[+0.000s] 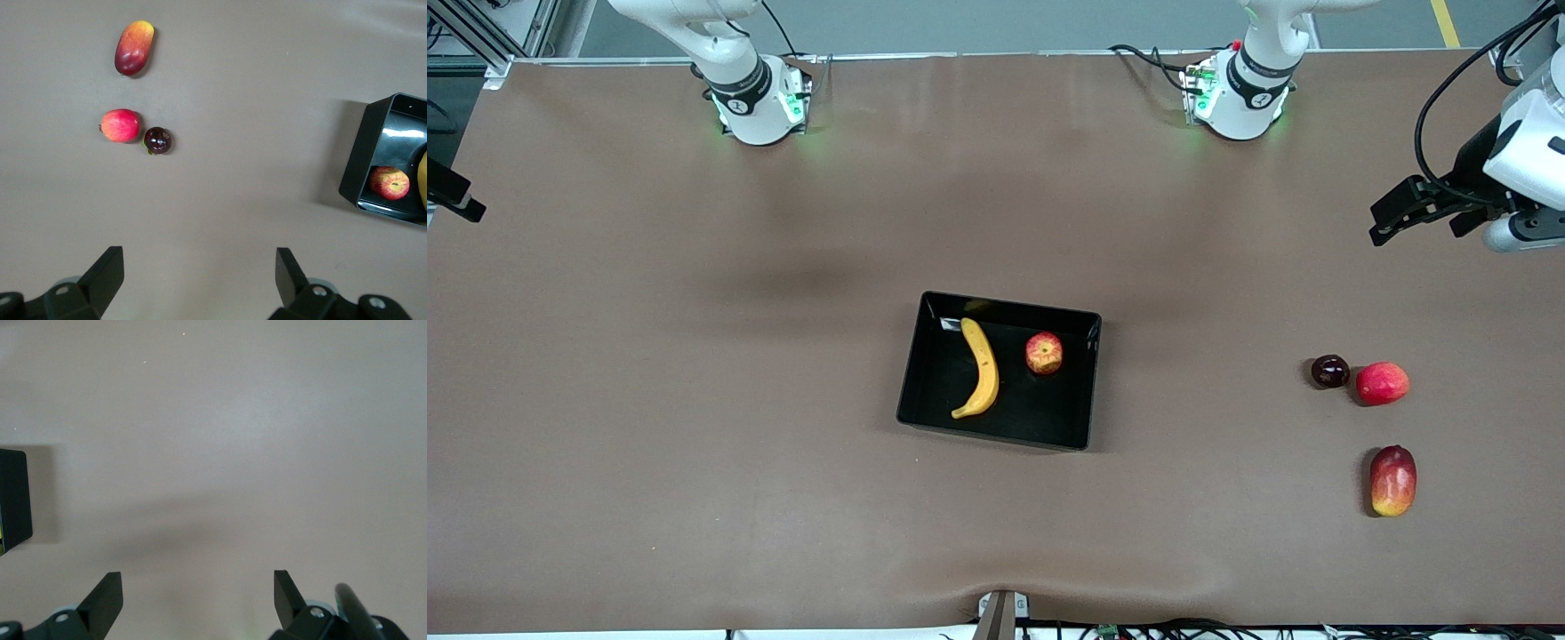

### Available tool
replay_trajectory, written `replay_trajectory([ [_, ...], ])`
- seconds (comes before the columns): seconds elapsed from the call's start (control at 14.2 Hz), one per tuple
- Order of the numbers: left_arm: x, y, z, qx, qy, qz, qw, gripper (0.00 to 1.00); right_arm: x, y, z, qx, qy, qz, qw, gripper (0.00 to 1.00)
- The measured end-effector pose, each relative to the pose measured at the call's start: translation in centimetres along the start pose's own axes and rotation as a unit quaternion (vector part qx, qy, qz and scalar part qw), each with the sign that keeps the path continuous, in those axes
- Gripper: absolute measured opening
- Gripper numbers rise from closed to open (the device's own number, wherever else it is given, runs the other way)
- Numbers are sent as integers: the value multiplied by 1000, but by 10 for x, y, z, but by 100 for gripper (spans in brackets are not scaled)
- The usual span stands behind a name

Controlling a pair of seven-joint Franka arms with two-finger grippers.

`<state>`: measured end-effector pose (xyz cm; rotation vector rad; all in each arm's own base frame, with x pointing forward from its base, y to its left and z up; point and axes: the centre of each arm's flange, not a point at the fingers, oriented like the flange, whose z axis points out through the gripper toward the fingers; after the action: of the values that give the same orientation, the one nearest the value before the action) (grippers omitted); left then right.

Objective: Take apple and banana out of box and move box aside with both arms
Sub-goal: 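Raise the left gripper from rest toward the black tray, then lower the left gripper into the tray and grasp the apple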

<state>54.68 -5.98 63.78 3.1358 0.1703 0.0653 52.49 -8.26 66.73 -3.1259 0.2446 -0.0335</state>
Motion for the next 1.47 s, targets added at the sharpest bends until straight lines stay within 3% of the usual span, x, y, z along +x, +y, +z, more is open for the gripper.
replay_trajectory([
  [0.7,7,24,24,2,-21,20,1000,100,1,1,1,0,-1,1,1000,100],
  [0.98,14,87,61,7,-27,54,998,100,1,1,2,0,-2,2,1000,100],
  [1.47,-9,250,143,-19,-4,-6,1000,100,3,4,6,-1,-6,4,1000,100],
])
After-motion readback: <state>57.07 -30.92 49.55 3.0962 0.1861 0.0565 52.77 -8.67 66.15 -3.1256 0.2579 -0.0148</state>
